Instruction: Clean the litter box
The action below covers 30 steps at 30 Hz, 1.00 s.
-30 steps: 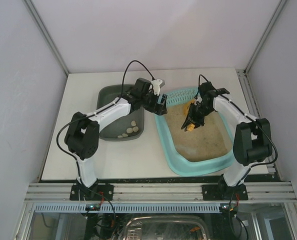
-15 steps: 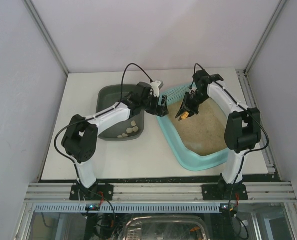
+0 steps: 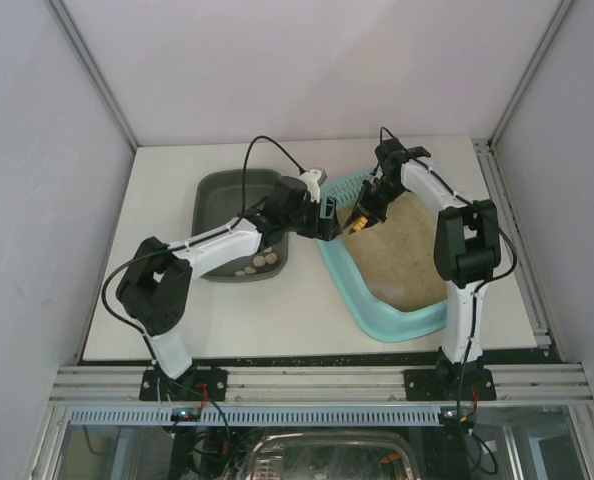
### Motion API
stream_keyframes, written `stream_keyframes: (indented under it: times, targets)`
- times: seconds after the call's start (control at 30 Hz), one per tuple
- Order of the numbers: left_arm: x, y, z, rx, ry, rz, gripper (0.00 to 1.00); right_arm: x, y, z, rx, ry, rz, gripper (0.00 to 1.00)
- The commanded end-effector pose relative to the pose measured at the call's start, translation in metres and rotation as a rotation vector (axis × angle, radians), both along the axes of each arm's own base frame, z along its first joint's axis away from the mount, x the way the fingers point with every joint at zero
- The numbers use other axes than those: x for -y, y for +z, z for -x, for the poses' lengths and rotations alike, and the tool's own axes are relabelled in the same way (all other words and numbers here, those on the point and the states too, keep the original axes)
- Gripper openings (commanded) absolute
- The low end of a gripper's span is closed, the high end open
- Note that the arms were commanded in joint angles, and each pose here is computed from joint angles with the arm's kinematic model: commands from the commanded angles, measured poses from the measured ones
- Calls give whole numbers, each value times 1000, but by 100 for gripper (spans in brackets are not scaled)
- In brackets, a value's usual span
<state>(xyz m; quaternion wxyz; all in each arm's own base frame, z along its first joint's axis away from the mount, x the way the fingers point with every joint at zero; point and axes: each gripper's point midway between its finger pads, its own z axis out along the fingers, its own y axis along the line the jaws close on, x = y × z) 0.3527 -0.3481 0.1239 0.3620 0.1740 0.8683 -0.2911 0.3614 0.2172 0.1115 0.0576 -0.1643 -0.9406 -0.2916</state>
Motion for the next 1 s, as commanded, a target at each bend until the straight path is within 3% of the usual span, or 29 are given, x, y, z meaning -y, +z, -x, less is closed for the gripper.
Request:
stream_keyframes:
  times: [0.0,0.27,0.43,0.57,0.77,0.97]
  targets:
    - [-7,-72,138,-403,-281,-198,84,-20,69,-28,413,103,-87,0]
    - [-11,13,120,-264,-379,-248,95,5,84,40,374,97,-102,0]
    - [-2,71,85,-178,-404,-186,99,12,88,71,340,114,-140,0]
    - [-4,103,34,-111,-355,-149,100,24,82,85,339,106,-116,0]
    - [-3,99,-61,-51,-206,-148,100,41,66,99,387,109,-19,0]
    - [5,58,-129,-23,-93,-144,100,58,49,106,448,124,98,0]
